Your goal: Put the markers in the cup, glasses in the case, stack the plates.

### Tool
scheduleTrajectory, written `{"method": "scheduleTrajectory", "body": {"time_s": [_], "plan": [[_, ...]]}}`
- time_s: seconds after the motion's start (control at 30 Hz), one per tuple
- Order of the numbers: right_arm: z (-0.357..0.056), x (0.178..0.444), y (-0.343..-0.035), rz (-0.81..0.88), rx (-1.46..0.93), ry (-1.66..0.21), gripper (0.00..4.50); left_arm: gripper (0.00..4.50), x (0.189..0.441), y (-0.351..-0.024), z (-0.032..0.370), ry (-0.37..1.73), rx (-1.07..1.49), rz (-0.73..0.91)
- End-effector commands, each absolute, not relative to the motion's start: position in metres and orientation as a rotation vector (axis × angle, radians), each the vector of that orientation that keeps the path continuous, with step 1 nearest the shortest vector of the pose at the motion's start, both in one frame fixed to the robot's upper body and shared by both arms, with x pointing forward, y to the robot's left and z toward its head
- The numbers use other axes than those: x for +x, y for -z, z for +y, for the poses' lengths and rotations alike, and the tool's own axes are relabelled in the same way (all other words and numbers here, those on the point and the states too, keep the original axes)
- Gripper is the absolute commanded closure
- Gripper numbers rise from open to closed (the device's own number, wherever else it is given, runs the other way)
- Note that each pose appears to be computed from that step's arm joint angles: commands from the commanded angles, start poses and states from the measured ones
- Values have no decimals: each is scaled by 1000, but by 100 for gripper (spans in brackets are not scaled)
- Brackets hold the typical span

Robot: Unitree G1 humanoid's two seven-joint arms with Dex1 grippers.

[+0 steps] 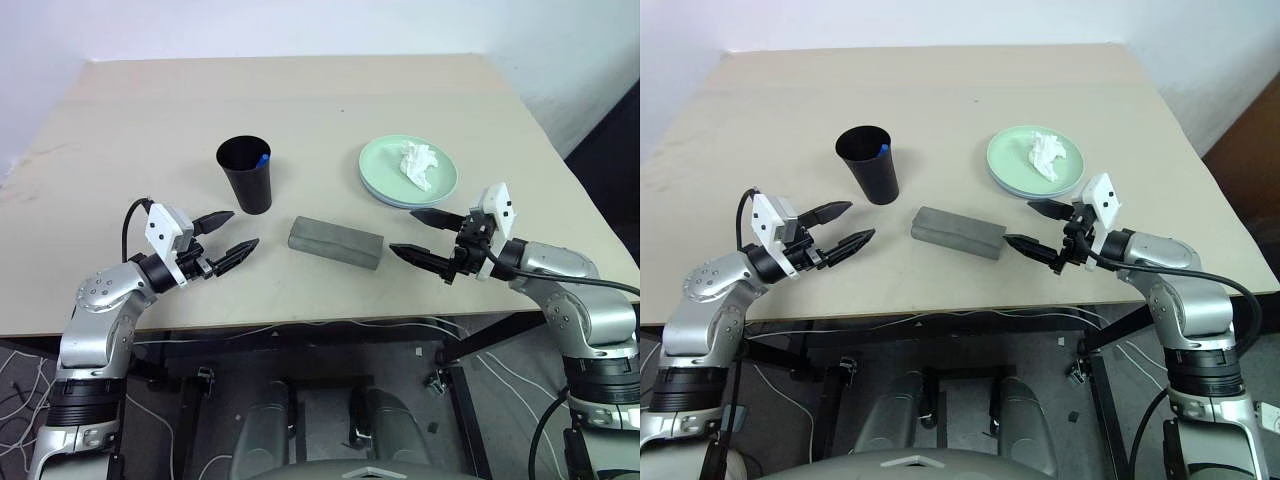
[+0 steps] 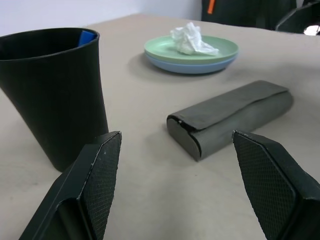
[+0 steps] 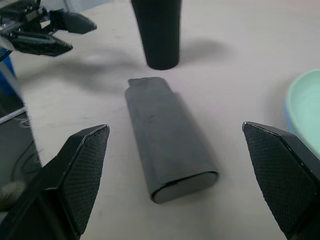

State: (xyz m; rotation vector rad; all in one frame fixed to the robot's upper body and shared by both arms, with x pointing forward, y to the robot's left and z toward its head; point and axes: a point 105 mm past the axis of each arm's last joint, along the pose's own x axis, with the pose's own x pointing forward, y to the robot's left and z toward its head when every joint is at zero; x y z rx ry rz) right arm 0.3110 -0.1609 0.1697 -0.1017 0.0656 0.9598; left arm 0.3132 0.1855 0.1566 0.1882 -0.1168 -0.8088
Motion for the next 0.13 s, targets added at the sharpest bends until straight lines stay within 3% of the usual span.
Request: {"method": "scheduleTrajectory", "body": {"time_s": [0.03,0.13], "plan": [[-165,311,-186,-9,-127,-937,0,80,314,-161,179,816,199,-167],[-169,320,-190,-22,-150,-909,0,80,319,-164,178,798,194,-193]]}}
